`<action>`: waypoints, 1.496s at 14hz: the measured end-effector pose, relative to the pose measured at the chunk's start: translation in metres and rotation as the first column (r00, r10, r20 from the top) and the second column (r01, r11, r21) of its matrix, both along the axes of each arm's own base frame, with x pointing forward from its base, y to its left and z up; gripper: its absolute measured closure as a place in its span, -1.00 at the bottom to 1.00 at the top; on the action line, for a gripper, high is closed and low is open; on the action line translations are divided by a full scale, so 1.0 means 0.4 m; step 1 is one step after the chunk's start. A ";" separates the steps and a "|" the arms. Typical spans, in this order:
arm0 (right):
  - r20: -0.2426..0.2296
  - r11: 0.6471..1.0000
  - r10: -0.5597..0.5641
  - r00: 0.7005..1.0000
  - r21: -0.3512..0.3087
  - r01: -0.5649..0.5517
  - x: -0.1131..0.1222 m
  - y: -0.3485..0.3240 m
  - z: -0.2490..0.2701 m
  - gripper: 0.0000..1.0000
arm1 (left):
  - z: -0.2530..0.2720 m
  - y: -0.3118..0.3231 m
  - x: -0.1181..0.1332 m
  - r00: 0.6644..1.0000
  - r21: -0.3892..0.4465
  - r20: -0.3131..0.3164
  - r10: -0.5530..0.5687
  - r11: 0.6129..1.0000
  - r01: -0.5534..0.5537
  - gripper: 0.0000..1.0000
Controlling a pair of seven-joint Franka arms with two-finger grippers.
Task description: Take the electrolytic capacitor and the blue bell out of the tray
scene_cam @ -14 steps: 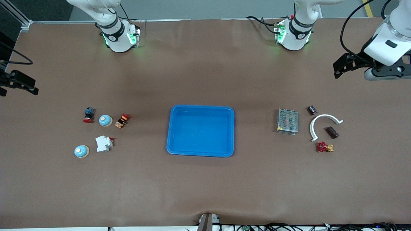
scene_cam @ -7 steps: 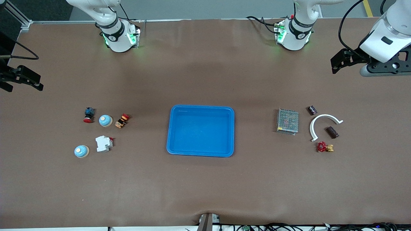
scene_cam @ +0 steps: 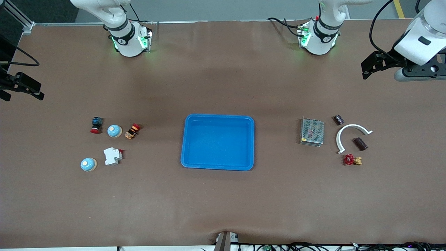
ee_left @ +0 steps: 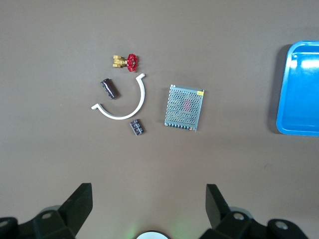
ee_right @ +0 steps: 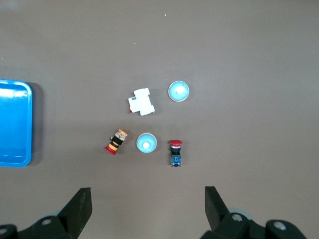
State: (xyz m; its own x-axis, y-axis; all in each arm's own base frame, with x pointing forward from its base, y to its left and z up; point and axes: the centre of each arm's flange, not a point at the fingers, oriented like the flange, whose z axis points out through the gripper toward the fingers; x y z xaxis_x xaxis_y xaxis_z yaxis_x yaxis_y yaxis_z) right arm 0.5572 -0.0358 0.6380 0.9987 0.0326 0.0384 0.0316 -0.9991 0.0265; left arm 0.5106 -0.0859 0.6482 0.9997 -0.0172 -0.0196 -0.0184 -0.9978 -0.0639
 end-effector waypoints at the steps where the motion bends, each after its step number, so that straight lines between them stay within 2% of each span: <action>1: 0.005 1.000 0.000 1.000 -0.001 0.000 0.004 -0.001 -0.004 -1.00 | 0.003 0.001 0.000 1.000 0.000 0.002 0.001 1.000 -0.001 -1.00; 5: 0.023 1.000 -0.004 1.000 -0.003 0.004 0.017 -0.006 -0.012 -1.00 | 0.005 0.004 0.000 1.000 -0.001 0.003 0.003 1.000 -0.003 -1.00; 21: 0.031 1.000 -0.005 0.999 -0.004 0.005 0.022 -0.008 -0.013 -1.00 | 0.001 0.002 -0.007 1.000 0.003 -0.020 0.002 1.000 -0.002 -1.00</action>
